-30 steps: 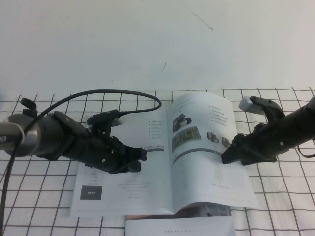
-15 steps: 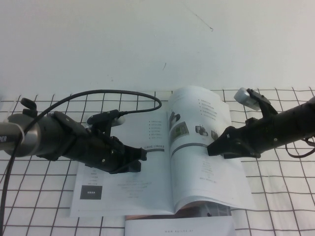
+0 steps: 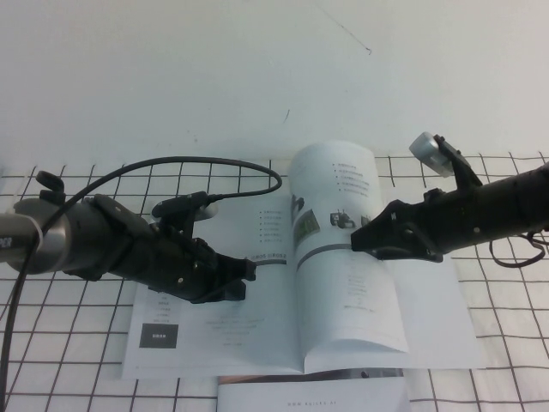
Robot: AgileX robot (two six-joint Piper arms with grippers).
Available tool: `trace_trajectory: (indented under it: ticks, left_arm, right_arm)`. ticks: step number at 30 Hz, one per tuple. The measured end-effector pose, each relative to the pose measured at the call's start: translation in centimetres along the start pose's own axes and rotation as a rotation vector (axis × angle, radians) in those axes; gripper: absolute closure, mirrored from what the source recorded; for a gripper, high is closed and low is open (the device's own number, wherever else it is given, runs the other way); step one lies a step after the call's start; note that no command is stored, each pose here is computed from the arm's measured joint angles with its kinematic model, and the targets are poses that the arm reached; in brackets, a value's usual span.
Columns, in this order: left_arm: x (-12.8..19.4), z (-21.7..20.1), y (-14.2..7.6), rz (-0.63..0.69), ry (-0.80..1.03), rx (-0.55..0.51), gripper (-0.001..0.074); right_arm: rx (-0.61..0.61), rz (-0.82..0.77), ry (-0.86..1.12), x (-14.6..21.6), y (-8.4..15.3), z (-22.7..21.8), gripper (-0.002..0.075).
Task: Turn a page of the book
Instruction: Open the closed book
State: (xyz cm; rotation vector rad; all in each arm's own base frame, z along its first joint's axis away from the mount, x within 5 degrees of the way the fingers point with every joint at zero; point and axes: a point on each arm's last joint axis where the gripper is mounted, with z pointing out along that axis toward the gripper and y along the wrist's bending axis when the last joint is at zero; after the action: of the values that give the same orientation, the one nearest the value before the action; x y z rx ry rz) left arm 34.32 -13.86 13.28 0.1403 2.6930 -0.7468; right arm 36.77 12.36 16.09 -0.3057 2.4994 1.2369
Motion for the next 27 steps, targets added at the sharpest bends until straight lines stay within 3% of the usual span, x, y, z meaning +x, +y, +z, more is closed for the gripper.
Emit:
trace_trajectory:
  ticks: [9,15,27]
  left_arm:
    - [0.0,0.0,0.0,-0.002,0.0,0.0,0.0738]
    - [0.0,0.0,0.0,0.011,0.004,-0.005,0.0738]
    - [0.0,0.0,0.1,0.01,0.001,-0.009,0.0738]
  right_arm:
    - [-0.061,0.013,0.013,0.1,0.6,0.0,0.0219]
    - [-0.041,0.002,-0.001,-0.1,0.6,-0.3,0.0219]
    - [0.325,-0.024,0.187,1.4,-2.4,-2.2,0.0219]
